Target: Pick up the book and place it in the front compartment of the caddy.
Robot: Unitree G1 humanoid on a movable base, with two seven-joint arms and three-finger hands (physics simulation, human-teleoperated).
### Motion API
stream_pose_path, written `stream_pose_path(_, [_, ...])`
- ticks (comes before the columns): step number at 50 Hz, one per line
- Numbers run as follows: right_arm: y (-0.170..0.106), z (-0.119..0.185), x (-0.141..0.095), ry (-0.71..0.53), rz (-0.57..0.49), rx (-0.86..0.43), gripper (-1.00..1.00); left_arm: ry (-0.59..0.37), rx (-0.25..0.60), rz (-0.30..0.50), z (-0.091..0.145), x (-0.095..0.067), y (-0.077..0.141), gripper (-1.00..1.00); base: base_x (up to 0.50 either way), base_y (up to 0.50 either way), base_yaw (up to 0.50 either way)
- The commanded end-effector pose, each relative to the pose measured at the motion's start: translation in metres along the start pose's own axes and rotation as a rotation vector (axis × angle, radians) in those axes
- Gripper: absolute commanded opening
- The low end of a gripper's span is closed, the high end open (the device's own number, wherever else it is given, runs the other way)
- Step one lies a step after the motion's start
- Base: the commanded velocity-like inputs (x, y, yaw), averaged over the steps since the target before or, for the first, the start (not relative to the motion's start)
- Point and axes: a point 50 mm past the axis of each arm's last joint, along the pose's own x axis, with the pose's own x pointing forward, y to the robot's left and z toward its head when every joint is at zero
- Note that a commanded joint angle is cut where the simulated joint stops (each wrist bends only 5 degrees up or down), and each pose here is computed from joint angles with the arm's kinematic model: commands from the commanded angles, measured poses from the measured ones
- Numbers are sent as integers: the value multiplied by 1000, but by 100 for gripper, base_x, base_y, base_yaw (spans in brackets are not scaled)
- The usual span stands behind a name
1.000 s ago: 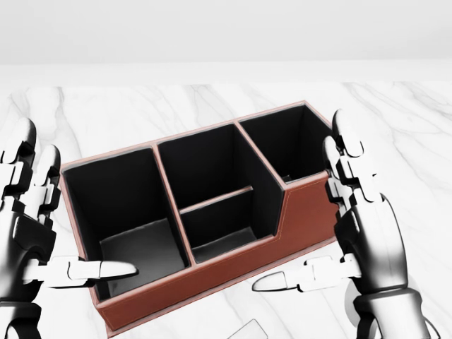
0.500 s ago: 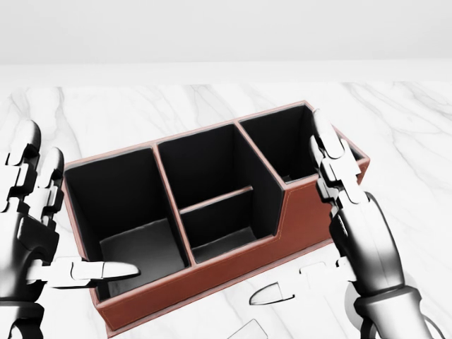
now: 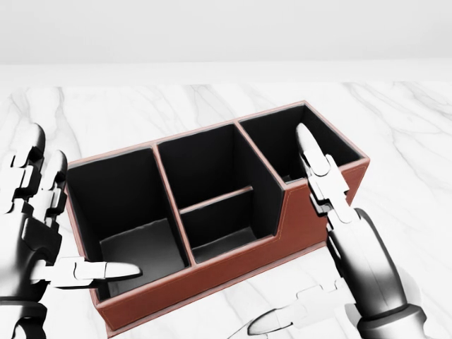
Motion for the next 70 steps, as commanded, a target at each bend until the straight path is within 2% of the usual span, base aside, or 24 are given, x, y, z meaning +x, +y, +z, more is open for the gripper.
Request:
stream_pose_path(1, [7,7,-10,4,33,-23,100,11,0,2,-3,1,1,97,0,0,0])
stream_pose_path(10, [10,12,-16,-2,52,-38,100,13,0,4,-3,1,1,97,0,0,0])
stream_pose_path(36, [27,-1,-40,139,97,-77,100,6,2,6,-1,0,2,97,0,0,0])
stream_pose_path(70, [38,4,-45,72,109,-225,100,15,3,4,-4,0,1,97,0,0,0])
